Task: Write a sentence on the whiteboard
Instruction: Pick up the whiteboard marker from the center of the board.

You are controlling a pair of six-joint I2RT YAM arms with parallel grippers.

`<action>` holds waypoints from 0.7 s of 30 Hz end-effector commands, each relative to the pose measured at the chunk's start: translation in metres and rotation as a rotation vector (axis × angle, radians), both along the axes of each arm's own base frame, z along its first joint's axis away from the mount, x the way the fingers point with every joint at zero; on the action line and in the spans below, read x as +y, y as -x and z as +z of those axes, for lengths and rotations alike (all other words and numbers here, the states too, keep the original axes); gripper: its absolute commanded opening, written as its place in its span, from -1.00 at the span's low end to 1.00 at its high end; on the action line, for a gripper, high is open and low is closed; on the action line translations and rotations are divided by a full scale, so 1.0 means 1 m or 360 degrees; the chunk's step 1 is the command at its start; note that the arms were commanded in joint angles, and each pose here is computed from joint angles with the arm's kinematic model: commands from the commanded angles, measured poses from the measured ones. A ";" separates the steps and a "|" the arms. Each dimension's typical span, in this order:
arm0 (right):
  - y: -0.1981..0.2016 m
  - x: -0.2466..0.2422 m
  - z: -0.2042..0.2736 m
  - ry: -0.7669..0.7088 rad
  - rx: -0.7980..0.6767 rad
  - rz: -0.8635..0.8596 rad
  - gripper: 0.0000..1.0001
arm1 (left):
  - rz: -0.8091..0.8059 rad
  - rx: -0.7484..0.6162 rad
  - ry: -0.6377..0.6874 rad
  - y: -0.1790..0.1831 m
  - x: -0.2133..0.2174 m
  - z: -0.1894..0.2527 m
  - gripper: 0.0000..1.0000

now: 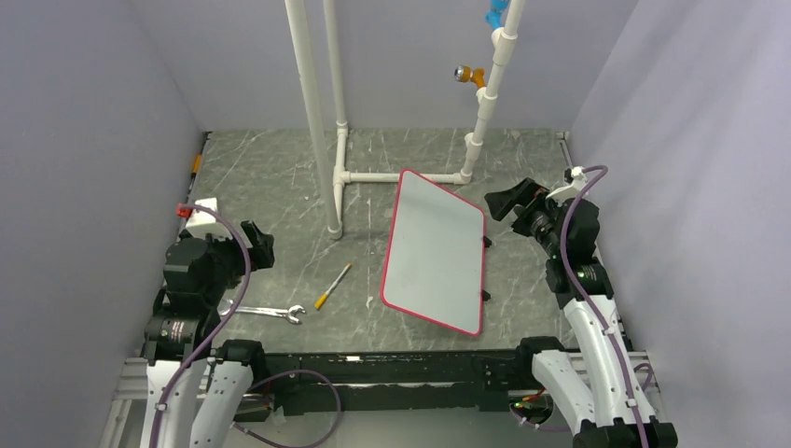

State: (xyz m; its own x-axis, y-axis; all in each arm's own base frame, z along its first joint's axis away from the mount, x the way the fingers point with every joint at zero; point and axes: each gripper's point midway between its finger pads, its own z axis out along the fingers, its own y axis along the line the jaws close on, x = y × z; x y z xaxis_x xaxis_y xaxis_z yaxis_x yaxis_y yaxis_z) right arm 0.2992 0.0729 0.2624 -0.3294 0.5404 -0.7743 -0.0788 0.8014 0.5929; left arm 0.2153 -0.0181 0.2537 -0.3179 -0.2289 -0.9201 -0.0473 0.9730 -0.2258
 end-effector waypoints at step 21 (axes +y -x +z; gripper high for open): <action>0.023 0.008 -0.023 0.0128 0.0186 0.0120 0.99 | -0.0491 0.0472 0.0051 -0.005 -0.082 -0.073 0.49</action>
State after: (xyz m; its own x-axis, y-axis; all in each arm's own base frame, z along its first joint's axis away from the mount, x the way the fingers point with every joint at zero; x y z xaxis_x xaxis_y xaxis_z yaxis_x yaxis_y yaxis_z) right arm 0.2799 0.0769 0.2269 -0.4608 0.4904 -0.7397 -0.0237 0.8264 0.5626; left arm 0.2131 -0.0903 0.1902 -0.6091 -0.1307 -0.7823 0.1790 0.9382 -0.2961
